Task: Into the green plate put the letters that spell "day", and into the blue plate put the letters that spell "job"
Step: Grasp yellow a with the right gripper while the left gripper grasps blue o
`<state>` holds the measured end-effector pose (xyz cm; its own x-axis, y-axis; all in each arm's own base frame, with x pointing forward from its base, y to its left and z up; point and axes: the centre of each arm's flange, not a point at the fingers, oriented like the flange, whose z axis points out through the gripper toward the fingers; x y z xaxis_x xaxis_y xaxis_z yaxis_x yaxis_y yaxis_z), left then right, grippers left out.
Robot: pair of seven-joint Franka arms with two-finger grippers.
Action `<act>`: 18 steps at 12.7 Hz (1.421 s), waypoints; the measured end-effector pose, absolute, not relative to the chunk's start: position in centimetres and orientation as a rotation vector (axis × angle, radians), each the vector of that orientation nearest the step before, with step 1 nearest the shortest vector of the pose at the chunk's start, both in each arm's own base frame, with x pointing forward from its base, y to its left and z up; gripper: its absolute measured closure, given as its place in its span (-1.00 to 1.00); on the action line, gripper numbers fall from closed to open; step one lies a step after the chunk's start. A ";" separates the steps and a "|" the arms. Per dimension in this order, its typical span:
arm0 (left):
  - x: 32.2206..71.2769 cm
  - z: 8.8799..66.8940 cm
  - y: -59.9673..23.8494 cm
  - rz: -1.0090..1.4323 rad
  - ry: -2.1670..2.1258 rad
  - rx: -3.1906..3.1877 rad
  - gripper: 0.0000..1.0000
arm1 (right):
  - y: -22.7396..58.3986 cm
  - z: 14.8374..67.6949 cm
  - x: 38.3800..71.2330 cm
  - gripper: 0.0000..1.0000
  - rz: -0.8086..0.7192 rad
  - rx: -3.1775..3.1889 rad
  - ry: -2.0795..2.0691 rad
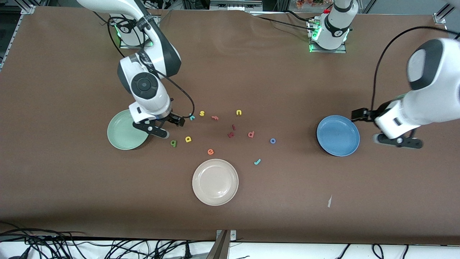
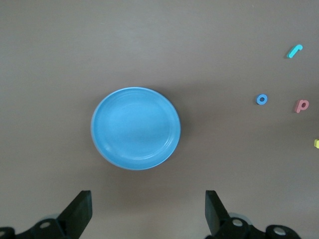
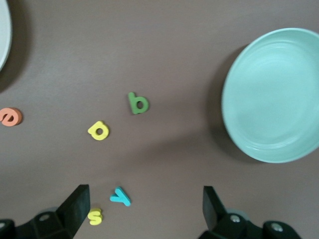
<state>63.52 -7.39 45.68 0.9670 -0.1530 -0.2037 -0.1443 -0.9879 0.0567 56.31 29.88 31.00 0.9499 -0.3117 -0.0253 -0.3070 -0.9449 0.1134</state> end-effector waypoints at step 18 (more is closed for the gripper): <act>60.3 19.2 -31.2 -0.165 0.033 3.101 -0.96 | 33.8 20.6 58.5 -0.83 0.024 2.798 -1.424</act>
<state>60.27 -31.17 19.25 0.9942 0.0190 -0.1063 0.0228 -0.9991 0.0344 58.51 33.76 20.63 0.5882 -0.8086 0.0147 -0.8086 -0.5883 -0.0054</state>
